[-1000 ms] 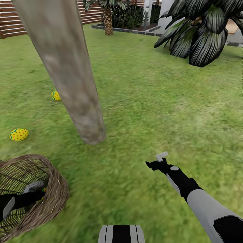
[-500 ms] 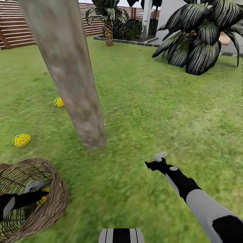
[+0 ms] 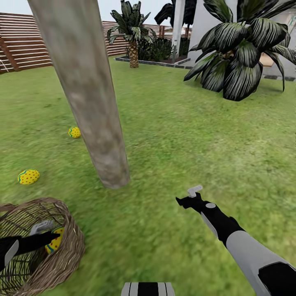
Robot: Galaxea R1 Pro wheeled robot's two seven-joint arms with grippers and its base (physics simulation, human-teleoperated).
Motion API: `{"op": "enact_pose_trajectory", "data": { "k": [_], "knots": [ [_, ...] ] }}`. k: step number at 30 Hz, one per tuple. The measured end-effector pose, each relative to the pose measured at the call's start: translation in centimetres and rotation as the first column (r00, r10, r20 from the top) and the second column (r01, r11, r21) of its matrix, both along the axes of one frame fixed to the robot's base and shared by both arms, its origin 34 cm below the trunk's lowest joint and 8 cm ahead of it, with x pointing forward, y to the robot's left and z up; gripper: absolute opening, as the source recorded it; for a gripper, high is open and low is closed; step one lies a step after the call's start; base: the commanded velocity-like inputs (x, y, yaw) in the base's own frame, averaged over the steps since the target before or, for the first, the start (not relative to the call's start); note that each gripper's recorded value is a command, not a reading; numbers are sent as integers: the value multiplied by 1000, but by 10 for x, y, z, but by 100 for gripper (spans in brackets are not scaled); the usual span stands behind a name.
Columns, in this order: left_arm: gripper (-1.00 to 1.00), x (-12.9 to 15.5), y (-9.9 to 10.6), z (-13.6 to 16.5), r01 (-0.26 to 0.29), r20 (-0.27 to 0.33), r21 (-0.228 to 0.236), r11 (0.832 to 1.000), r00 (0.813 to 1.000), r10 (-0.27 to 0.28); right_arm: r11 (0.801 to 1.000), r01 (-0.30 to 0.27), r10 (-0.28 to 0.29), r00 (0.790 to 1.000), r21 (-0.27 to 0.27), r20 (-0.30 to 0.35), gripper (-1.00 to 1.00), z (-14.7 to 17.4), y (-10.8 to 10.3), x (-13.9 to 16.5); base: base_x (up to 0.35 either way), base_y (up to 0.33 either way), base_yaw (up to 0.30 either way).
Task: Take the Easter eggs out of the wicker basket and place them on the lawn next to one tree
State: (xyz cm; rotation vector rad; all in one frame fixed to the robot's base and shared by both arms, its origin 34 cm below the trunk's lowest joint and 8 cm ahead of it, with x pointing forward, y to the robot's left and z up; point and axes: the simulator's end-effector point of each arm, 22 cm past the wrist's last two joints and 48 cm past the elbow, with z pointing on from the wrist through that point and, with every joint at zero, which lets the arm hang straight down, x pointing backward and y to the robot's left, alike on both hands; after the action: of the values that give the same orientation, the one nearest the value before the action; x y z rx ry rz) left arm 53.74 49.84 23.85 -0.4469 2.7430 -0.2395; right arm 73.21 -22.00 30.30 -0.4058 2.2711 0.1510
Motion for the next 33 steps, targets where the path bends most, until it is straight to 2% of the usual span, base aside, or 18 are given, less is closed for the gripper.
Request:
{"op": "enact_pose_trajectory", "data": {
  "k": [11, 15, 20, 26, 33],
  "knots": [
    [-100, 11, -1, 22, 3, 45, -2, 1000, 999, -3, 1000, 0, 0, 999, -2, 39, 100, 28, -1, 7, 0, 0, 0],
    [-100, 15, -1, 30, 3, 61, -2, 1000, 998, -3, 1000, -4, 4, 998, 4, 55, 100, 40, 5, 9, 0, 0, 0],
    [-100, 13, -1, 29, -4, 56, -8, 1000, 998, 5, 1000, -31, 31, 998, 0, 51, 100, 38, 18, 6, 0, 0, 0],
    [-100, 9, -3, 26, -11, 49, -20, 1000, 999, 12, 1000, -31, 30, 998, 0, 51, 100, 38, 17, 6, 0, 3, 0],
    [-100, 8, -7, 24, -9, 45, -29, 1000, 999, 10, 999, -33, 33, 998, 0, 51, 100, 37, 18, 6, 0, 208, 0]
  ]
}}
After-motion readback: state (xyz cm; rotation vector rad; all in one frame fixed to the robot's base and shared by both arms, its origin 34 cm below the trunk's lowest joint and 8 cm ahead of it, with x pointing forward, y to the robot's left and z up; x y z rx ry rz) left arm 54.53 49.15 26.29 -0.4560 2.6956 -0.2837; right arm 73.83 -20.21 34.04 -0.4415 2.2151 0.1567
